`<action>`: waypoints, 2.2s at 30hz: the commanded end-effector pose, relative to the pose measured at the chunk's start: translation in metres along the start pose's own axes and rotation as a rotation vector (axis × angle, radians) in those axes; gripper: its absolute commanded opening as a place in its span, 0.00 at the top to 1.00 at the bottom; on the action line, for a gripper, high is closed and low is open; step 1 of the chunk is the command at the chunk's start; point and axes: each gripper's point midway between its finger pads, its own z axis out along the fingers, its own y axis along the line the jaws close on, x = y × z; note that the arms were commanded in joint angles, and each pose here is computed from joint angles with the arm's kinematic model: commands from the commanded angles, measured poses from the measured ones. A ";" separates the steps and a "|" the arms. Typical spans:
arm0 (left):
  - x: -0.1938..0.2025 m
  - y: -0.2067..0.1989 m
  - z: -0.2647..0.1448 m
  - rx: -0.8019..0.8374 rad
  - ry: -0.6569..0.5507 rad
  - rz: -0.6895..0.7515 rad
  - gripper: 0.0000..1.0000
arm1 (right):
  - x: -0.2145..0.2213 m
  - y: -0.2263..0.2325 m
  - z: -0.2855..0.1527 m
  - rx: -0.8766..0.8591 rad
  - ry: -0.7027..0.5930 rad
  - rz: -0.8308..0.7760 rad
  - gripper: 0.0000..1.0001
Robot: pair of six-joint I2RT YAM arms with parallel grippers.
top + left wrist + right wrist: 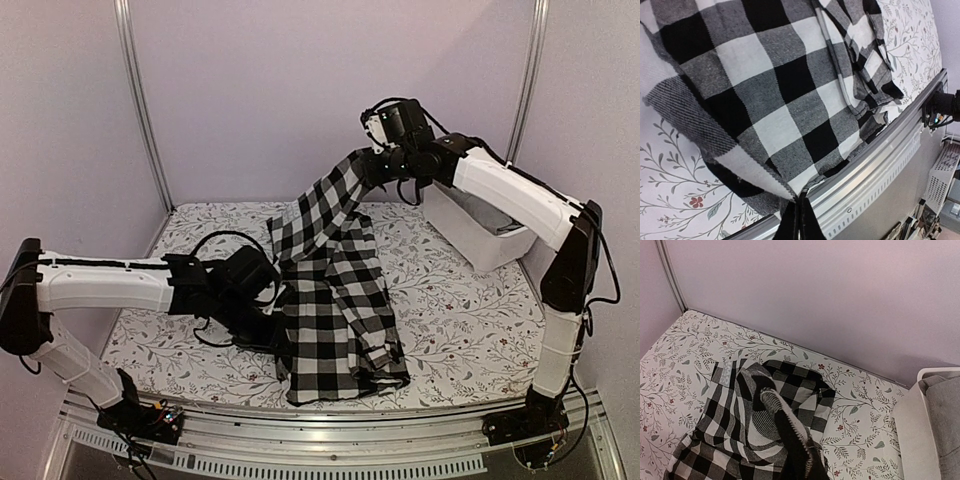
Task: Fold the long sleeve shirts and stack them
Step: Fold the 1/3-folded shirt at the center of the board, then move the rectangle-folded shirt to the center of the board.
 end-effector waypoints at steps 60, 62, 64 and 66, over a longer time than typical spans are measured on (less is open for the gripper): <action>-0.275 0.064 0.003 0.100 -0.373 -0.046 0.70 | 0.016 -0.033 -0.047 0.032 0.028 0.101 1.00; -0.299 0.070 0.008 0.114 -0.401 -0.048 0.71 | 0.015 -0.032 -0.044 0.031 0.028 0.102 1.00; -0.315 0.085 0.020 0.097 -0.408 -0.069 0.73 | 0.014 -0.031 -0.041 0.032 0.026 0.101 1.00; -0.327 0.106 0.028 0.036 -0.419 -0.098 0.74 | 0.014 -0.030 -0.040 0.027 0.034 0.101 1.00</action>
